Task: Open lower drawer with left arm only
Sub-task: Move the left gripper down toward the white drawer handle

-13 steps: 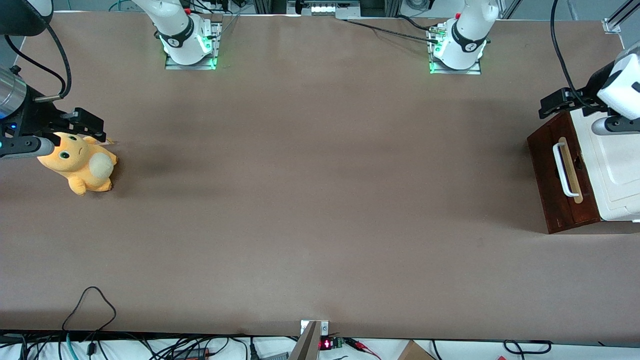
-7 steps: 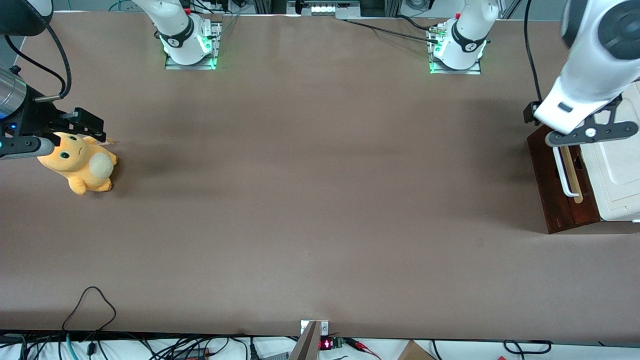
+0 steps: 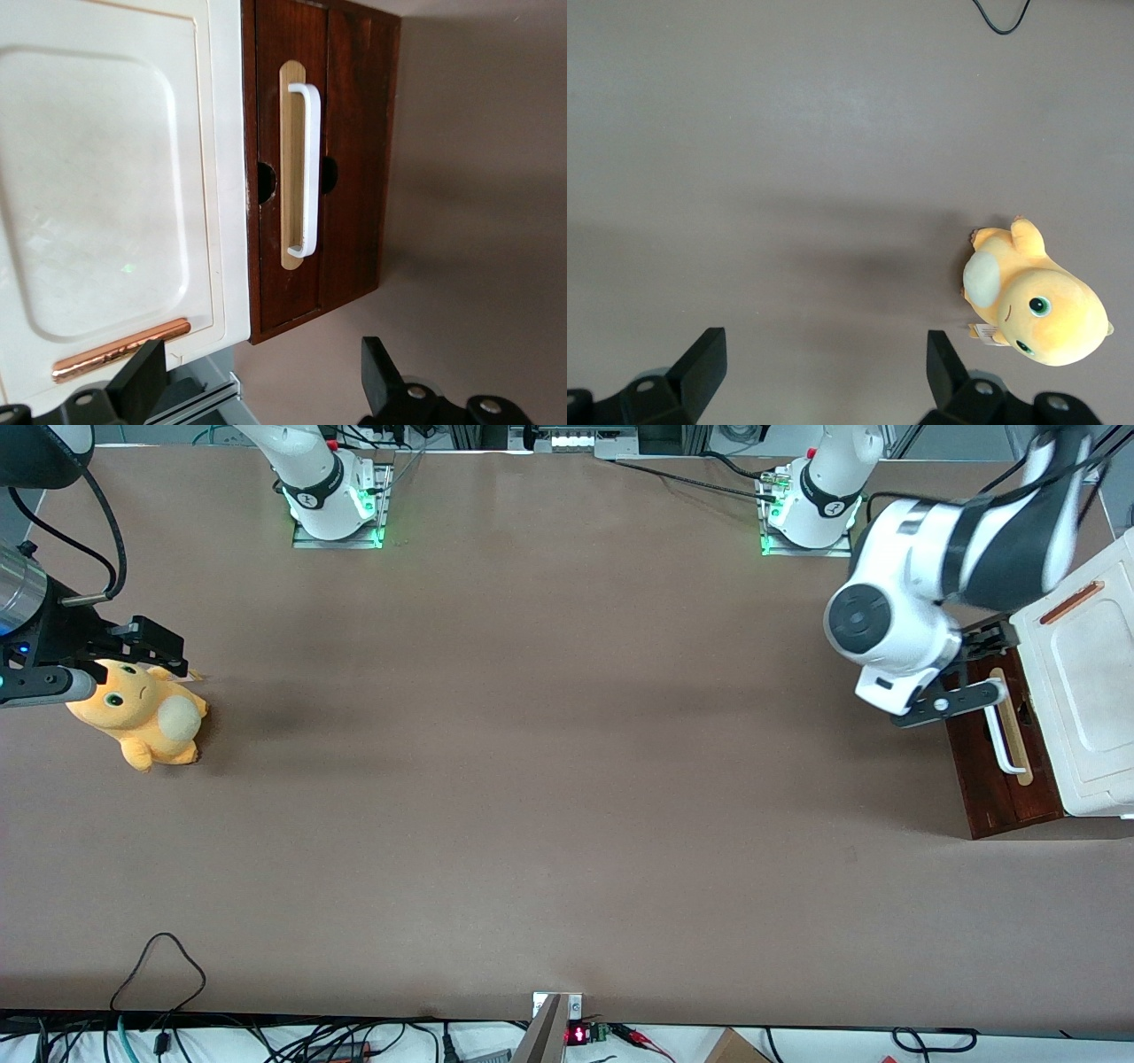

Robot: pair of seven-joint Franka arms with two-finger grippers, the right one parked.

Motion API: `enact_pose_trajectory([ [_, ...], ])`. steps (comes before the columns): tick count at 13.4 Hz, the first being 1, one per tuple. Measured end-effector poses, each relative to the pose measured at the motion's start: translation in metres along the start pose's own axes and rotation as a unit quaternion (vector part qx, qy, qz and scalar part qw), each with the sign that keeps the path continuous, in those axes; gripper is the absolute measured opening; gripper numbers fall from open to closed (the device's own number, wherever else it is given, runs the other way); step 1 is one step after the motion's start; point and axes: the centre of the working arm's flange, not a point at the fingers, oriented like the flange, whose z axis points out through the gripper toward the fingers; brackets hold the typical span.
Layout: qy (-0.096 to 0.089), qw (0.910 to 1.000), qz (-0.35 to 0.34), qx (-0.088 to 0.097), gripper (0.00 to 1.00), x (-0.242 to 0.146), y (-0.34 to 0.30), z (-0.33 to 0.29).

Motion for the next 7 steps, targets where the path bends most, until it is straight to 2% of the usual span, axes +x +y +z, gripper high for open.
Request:
enact_pose_trajectory([
  [2, 0.005, 0.999, -0.004, 0.044, 0.97, -0.006, 0.028, 0.029],
  [4, 0.022, 0.9958, 0.008, 0.089, 0.95, -0.007, 0.054, 0.056],
  [7, 0.042, 0.9903, 0.02, 0.131, 0.93, -0.005, 0.085, 0.083],
])
